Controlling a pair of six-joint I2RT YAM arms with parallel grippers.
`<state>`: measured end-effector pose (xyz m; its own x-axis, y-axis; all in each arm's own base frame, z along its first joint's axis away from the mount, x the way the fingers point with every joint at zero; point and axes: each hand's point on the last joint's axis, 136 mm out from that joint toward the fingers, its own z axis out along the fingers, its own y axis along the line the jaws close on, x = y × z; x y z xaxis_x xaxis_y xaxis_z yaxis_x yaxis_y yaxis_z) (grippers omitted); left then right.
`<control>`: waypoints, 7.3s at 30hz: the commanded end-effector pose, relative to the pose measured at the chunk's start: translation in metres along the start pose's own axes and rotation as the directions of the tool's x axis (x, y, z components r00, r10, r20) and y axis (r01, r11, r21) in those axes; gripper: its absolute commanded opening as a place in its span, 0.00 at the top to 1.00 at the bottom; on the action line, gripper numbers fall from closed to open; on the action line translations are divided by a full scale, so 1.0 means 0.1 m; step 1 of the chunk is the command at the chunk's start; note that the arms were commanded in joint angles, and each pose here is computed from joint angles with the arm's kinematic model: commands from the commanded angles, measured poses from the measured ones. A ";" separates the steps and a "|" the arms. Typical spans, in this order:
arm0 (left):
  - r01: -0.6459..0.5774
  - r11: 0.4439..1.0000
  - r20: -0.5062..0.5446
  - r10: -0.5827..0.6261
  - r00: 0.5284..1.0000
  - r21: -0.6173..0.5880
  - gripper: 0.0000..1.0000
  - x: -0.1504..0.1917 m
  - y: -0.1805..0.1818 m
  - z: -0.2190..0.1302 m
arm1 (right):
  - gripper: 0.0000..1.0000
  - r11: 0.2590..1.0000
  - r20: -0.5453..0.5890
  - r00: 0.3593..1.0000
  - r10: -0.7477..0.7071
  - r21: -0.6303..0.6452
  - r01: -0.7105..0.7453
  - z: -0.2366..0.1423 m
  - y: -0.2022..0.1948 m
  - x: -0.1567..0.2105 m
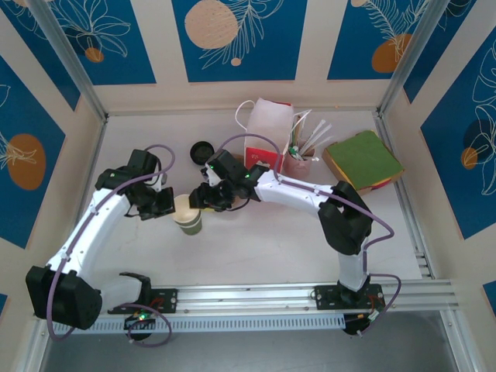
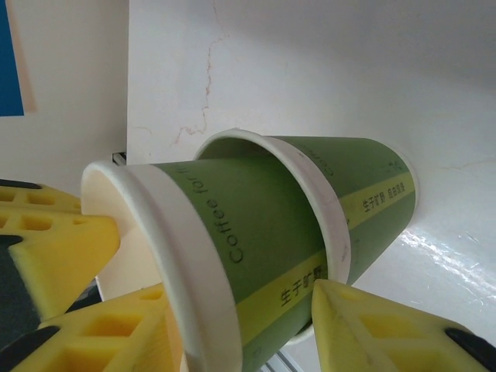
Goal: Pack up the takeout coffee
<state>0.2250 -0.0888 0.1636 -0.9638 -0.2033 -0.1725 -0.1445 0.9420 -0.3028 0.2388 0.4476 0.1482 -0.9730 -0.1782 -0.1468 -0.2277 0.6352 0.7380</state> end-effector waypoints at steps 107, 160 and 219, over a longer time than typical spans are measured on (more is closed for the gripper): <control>-0.330 0.944 0.054 0.329 0.943 0.006 0.44 0.33 -1.85 0.26 | 0.01 0.962 0.488 0.871 -0.053 0.260 -0.087 -3.08 -0.88 0.51; -0.133 0.970 0.208 0.176 0.962 -0.203 0.56 -2.37 -0.52 1.30 | 0.01 0.919 0.410 0.906 -0.104 0.388 -0.070 -2.59 -0.61 0.27; -0.155 0.976 0.175 0.182 0.968 -0.153 0.93 -2.48 -0.34 1.42 | 0.01 0.914 0.414 0.907 -0.083 0.393 -0.096 -2.58 -0.62 0.13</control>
<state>0.5099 -0.1135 0.0619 -0.9251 -0.0373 -0.3779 -0.0030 0.9959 -0.0909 0.2507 0.2087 0.2639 -0.8836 0.1035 -0.4566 -0.1102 0.9020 0.4175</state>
